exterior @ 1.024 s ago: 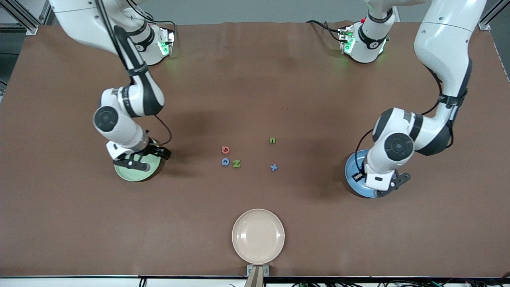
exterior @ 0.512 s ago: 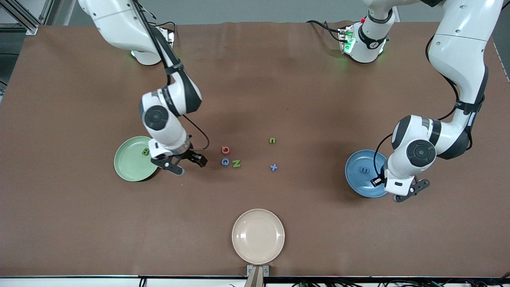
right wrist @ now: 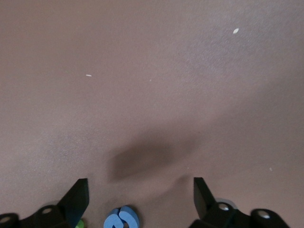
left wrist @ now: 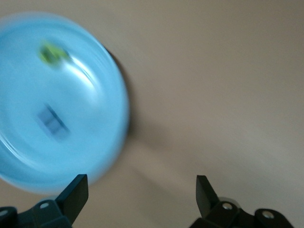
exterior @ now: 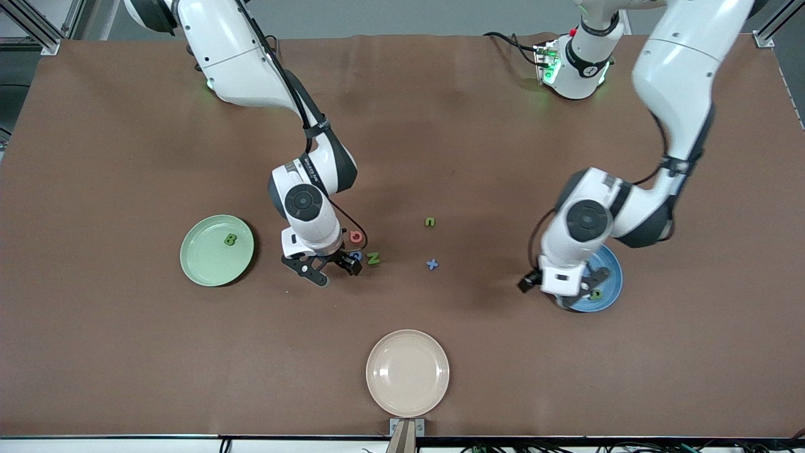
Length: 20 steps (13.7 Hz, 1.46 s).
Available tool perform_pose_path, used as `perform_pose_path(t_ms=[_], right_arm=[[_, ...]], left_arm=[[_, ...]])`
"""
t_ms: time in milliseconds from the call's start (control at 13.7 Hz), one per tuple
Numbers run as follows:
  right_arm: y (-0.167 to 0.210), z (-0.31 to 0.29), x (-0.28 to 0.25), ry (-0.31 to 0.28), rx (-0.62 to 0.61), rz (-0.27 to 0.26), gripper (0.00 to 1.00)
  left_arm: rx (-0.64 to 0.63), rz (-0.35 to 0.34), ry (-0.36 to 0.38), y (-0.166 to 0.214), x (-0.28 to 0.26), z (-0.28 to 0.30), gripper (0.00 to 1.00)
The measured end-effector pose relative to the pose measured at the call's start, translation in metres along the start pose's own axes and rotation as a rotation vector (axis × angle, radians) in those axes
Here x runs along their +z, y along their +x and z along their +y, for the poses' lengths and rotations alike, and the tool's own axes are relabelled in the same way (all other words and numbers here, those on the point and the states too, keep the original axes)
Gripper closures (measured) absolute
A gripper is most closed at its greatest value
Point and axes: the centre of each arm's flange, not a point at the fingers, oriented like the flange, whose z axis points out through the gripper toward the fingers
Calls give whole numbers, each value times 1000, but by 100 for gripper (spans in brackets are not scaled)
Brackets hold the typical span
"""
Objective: Sort upper and lower case letters into plates
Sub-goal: 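Carry the C to the green plate while the left gripper grasps x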
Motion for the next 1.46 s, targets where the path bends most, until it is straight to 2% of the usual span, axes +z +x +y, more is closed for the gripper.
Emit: perform_pose_path(t_ms=[73,146,220,293,585,732,878,951,1098,1171,1244,1317,1390,1463], right_arm=[[-4,-1,1,-2,7,-1,14],[-8,-3,2,-5,8,-3,14],[-12,-4,4,-9,7,-5,18],[-16,-5,6,-12,9,-7,27],[-28,-9,13,-22,7,-11,34],[-33,-11,12,-19,8,-14,35],[-36,-14,12,-16,6,-16,38],[-37,-14,12,-16,6,-17,39],[-36,-15,10,-18,7,-19,55],[-37,-15,9,-18,7,-19,55],[-37,-15,9,-22,7,-21,60],[-37,-16,8,-20,8,-22,66],[-38,-16,8,-18,9,-24,65],[-38,-17,8,-17,10,-25,65]], left_arm=[[-57,-29,-25,-26,-3,24,0],[-99,-58,-42,-50,-2,45,0],[-132,-85,-51,-72,2,62,0],[-155,-103,-56,-87,7,75,0],[-161,-140,-56,-124,35,104,0],[-150,-134,-46,-138,47,112,0],[-138,-113,-37,-153,55,119,8],[-135,-105,-32,-159,58,120,8],[-135,-100,-24,-162,63,121,23],[-135,-102,-20,-163,67,120,26],[-134,-102,-14,-164,70,119,26],[-133,-100,-9,-164,74,119,30],[-133,-98,-10,-164,74,119,30],[-133,-97,-13,-164,72,121,38]])
